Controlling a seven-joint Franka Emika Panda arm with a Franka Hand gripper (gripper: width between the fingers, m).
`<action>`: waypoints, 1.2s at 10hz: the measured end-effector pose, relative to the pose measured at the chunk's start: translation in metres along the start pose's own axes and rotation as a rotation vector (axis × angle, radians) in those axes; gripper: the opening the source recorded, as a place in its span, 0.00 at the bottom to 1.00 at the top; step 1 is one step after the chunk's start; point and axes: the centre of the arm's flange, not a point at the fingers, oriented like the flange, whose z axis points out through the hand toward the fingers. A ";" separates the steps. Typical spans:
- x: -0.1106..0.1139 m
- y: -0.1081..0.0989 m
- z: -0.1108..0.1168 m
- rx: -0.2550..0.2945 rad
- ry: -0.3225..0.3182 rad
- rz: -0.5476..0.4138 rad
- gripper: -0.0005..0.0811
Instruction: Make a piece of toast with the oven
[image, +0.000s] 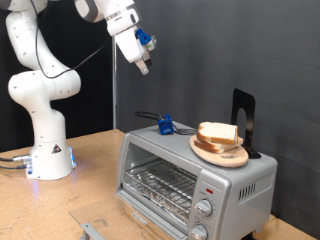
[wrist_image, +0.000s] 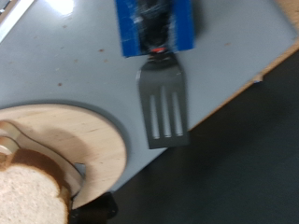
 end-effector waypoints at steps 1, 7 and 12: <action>-0.003 0.001 0.012 -0.015 0.021 -0.006 1.00; -0.018 0.009 0.080 -0.052 0.018 0.004 1.00; -0.023 0.004 0.123 -0.033 -0.015 -0.003 1.00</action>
